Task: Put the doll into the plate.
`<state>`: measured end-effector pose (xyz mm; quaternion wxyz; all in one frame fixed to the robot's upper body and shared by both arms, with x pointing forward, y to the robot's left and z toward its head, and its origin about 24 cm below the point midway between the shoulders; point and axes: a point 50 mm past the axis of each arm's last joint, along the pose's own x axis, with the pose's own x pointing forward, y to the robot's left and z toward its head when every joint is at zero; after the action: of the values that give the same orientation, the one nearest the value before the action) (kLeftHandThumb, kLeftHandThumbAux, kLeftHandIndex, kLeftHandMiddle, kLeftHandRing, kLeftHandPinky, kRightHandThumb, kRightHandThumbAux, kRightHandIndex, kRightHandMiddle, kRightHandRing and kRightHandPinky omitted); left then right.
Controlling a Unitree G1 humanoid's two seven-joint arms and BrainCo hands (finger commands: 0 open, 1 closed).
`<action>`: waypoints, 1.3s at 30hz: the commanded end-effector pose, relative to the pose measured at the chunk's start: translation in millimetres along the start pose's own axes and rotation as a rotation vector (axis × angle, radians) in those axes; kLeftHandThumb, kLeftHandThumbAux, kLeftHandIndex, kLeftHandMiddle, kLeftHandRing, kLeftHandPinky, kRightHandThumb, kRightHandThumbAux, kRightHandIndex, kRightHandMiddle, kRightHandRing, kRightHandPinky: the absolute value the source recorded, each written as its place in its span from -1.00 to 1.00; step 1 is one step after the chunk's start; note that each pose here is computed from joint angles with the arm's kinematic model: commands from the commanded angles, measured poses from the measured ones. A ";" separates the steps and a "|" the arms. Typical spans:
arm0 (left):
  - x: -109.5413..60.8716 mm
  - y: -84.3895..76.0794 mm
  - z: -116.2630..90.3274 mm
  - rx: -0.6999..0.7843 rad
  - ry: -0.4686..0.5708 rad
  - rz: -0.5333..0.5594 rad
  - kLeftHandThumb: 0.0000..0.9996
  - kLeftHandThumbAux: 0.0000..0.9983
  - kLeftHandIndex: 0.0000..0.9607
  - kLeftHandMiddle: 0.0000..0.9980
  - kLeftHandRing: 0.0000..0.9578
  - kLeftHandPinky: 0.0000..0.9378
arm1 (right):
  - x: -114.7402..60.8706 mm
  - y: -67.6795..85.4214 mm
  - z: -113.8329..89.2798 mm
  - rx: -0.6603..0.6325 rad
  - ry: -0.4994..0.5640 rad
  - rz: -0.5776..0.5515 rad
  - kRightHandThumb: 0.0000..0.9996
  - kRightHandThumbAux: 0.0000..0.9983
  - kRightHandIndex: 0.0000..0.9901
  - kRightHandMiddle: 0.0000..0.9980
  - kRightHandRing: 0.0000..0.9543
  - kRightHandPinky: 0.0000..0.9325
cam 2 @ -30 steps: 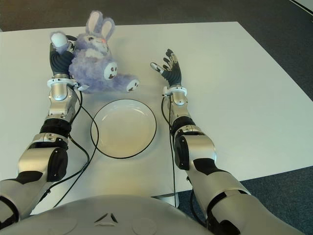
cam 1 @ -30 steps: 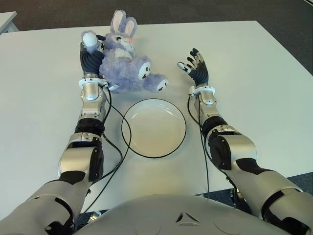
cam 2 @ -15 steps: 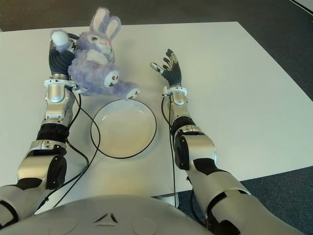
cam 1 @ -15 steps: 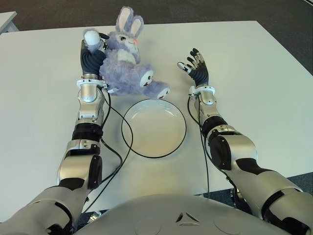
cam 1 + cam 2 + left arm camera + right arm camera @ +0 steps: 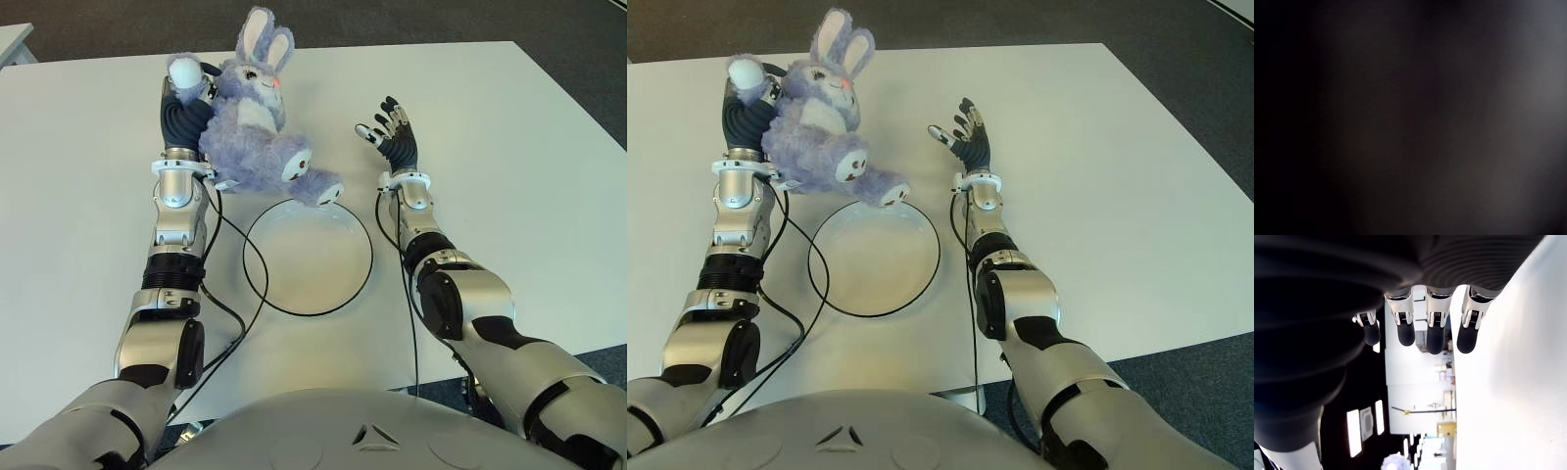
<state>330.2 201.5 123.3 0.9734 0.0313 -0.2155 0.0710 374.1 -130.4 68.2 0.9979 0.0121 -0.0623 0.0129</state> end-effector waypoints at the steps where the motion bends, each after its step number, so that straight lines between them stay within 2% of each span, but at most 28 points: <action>1: -4.6 -1.9 -0.2 -0.001 0.009 -0.012 0.43 0.42 -0.09 0.61 0.75 0.77 | -16.8 -1.6 -28.8 0.021 0.121 -0.020 -0.90 0.52 -0.91 -0.85 -0.81 -0.74; 16: -12.4 -6.5 15.8 0.010 -0.029 -0.033 0.43 0.42 -0.09 0.58 0.70 0.72 | -16.9 -0.8 -28.9 0.016 0.121 -0.013 -0.88 0.52 -0.90 -0.84 -0.81 -0.74; 39: -27.8 -16.7 32.9 0.008 -0.044 -0.042 0.44 0.41 -0.09 0.62 0.70 0.75 | -16.6 0.6 -28.6 0.014 0.120 -0.012 -0.89 0.50 -0.92 -0.85 -0.82 -0.74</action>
<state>297.9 181.3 144.8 0.9681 0.0366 -0.2427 0.0502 374.0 -129.2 67.8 0.9979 0.0120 -0.0616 0.0144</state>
